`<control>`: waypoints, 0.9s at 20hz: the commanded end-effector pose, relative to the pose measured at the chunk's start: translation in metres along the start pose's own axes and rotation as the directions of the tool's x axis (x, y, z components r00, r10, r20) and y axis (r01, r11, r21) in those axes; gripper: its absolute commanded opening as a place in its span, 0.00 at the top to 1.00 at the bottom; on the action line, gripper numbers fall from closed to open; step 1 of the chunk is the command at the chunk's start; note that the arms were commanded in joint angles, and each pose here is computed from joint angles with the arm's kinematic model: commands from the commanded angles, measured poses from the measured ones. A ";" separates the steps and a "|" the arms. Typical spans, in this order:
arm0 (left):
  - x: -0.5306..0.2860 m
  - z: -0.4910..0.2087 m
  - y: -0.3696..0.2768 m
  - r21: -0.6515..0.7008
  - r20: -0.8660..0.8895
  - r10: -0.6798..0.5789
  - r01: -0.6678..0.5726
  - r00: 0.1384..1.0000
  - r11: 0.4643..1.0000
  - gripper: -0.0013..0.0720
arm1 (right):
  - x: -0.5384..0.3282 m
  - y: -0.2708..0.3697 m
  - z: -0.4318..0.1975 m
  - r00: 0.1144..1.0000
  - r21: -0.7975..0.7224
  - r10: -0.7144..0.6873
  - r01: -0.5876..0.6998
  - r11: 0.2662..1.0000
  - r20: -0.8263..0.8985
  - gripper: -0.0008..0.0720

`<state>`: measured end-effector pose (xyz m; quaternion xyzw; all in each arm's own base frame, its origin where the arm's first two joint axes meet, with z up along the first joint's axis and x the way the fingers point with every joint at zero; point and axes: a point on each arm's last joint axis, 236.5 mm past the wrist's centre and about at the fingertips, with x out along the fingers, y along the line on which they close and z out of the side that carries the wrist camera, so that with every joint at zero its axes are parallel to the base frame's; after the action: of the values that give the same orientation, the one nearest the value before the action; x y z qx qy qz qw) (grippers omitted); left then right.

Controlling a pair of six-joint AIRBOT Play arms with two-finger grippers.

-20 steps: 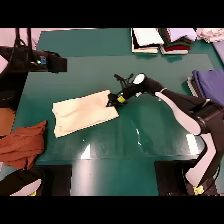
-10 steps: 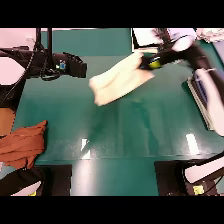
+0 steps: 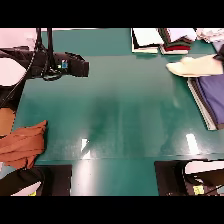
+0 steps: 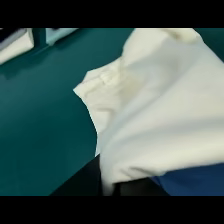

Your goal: Fold the shirts.

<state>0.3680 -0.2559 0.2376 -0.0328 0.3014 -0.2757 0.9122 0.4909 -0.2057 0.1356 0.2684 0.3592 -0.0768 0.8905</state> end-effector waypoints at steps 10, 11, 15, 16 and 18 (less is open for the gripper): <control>0.000 -0.016 0.002 -0.013 -0.069 0.008 -0.009 0.998 1.000 0.95 | -0.090 0.023 0.115 0.938 -0.054 0.071 -0.055 0.997 0.339 0.96; 0.000 -0.017 0.002 -0.013 -0.070 0.009 -0.010 0.997 1.000 0.95 | -0.097 0.024 0.117 0.937 -0.060 0.070 -0.053 0.997 0.343 0.96; 0.000 -0.017 0.002 -0.012 -0.070 0.009 -0.010 0.998 1.000 0.95 | -0.113 0.004 0.102 0.944 -0.072 0.023 0.001 0.997 0.328 0.96; -0.001 -0.017 0.002 -0.012 -0.070 0.009 -0.010 0.998 1.000 0.95 | -0.116 -0.011 0.093 0.950 -0.061 -0.028 0.049 0.997 0.311 0.96; -0.001 -0.017 0.002 -0.012 -0.070 0.009 -0.010 0.998 1.000 0.95 | -0.125 -0.044 0.072 0.950 -0.057 -0.151 0.172 0.983 0.273 0.96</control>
<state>0.3598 -0.2522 0.2245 -0.0284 0.3336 -0.2703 0.9027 0.4612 -0.2697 0.2628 0.2227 0.2227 -0.1239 0.9410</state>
